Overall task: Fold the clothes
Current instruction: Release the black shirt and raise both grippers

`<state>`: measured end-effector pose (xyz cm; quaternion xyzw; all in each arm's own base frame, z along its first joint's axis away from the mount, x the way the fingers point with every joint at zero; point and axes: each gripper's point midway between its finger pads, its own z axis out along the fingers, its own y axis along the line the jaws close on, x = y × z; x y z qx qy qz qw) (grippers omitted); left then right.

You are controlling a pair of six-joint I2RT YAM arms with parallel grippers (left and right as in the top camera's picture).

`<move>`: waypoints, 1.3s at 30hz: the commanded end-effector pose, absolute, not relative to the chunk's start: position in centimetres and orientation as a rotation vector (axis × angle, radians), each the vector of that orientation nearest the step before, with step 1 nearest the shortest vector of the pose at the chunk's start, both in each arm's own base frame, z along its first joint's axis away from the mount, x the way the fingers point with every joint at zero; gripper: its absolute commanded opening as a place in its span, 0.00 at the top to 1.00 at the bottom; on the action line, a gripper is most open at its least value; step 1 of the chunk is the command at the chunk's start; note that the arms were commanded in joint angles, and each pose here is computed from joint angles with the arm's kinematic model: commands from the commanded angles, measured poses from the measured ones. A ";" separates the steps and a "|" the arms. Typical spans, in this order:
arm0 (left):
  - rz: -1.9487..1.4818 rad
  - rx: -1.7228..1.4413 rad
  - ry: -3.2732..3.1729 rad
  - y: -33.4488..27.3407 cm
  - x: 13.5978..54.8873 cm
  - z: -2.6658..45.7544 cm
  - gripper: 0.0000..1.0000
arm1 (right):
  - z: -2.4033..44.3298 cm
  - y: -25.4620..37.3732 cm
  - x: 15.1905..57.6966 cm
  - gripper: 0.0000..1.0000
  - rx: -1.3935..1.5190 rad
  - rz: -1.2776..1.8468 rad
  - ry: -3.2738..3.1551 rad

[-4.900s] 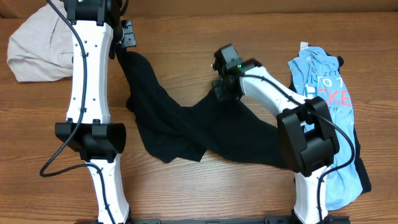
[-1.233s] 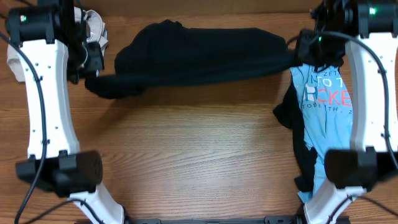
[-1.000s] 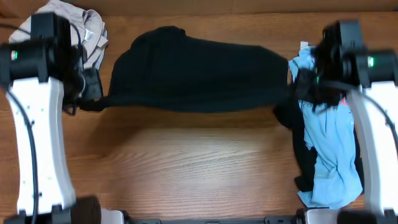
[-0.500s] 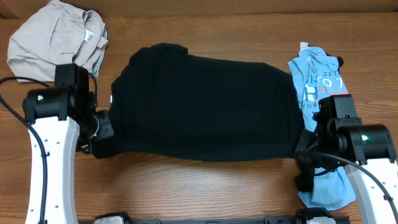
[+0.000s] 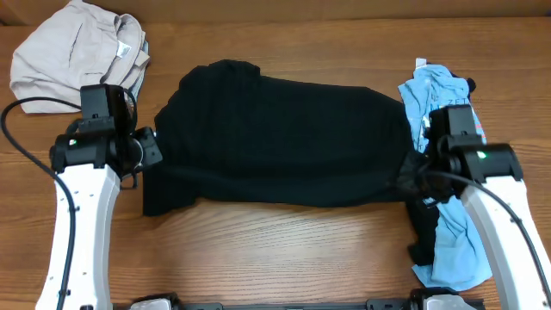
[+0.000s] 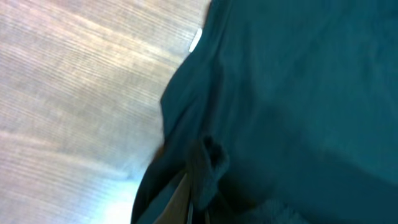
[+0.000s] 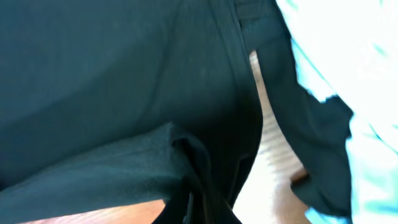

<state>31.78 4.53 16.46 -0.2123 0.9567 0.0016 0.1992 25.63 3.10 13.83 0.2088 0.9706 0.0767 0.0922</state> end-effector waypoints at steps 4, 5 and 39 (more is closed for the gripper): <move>0.014 -0.610 2.678 4.9 34.6 13.4 0.96 | 10.7 2.5 27.9 0.96 0.645 0.150 2.914; 0.014 -0.610 2.679 5.0 35.1 12.9 0.96 | 10.3 2.5 28.2 0.96 0.647 0.147 2.922; -0.099 0.044 2.361 -0.4 49.4 24.2 0.16 | 18.2 2.7 40.2 0.16 0.337 0.214 2.741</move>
